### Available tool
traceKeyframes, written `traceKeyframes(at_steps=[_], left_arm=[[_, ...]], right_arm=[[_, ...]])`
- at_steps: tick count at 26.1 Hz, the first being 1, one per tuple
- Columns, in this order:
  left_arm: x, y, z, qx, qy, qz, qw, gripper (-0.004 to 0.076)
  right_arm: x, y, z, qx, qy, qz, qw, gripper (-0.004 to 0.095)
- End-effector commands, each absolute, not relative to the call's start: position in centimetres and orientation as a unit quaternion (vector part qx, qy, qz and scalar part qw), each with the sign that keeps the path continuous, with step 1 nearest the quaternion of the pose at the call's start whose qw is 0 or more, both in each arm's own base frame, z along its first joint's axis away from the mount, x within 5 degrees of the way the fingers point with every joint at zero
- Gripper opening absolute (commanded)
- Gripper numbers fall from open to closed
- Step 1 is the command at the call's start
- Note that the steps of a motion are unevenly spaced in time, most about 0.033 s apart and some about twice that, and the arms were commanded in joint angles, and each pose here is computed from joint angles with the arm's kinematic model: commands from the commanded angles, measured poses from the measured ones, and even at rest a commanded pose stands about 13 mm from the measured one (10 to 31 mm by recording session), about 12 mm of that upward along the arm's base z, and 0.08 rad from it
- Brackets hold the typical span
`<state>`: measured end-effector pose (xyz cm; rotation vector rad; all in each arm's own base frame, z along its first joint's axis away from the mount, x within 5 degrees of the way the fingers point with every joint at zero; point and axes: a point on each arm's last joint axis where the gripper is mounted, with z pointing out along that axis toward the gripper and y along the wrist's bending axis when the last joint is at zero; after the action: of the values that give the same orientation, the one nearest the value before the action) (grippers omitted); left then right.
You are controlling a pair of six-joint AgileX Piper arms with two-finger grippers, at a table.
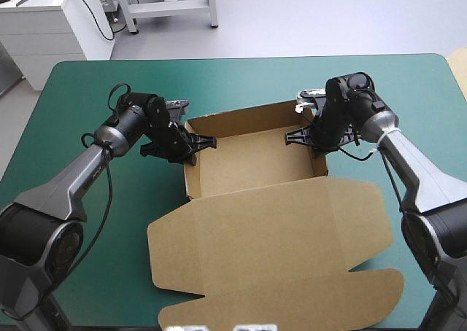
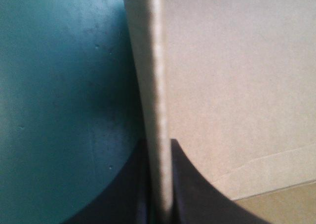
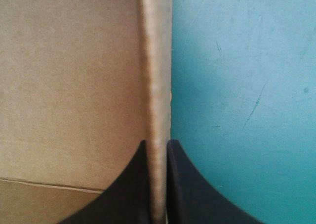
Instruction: Fold the box
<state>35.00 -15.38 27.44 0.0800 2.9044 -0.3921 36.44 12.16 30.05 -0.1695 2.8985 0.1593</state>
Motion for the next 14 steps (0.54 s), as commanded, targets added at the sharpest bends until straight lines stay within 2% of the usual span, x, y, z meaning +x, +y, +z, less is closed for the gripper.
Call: traceKeyframes(at_steps=[1, 5, 9, 11, 12, 13, 14], left_arm=[[34.5, -15.2, 29.5, 0.046, 0.982, -0.126, 0.129, -0.0006], [34.7, -15.2, 28.9, 0.05, 0.985, -0.114, 0.118, 0.0016], [34.8, -15.2, 28.4, 0.077, 0.985, -0.107, 0.109, 0.0154], [34.8, -15.2, 28.4, 0.078, 0.985, -0.107, 0.11, 0.026], [34.9, -15.2, 28.4, 0.078, 0.984, -0.109, 0.115, 0.0353], [34.9, -15.3, 28.4, 0.078, 0.984, -0.109, 0.116, 0.0398], [34.9, -15.3, 28.4, 0.078, 0.984, -0.109, 0.116, 0.0456]], right_arm=[[36.2, 10.7, 32.2, -0.054, 0.986, 0.044, 0.149, -0.0019], [36.7, 10.6, 31.4, -0.06, 0.988, 0.036, 0.14, -0.0018], [37.2, 10.3, 30.5, -0.061, 0.989, 0.035, 0.128, 0.0045], [37.3, 10.3, 30.4, -0.06, 0.989, 0.036, 0.127, 0.0141], [37.3, 10.2, 30.4, -0.06, 0.989, 0.035, 0.127, 0.0256], [37.3, 10.2, 30.4, -0.061, 0.989, 0.033, 0.127, 0.0326], [37.3, 10.2, 30.5, -0.06, 0.989, 0.033, 0.128, 0.0455]])
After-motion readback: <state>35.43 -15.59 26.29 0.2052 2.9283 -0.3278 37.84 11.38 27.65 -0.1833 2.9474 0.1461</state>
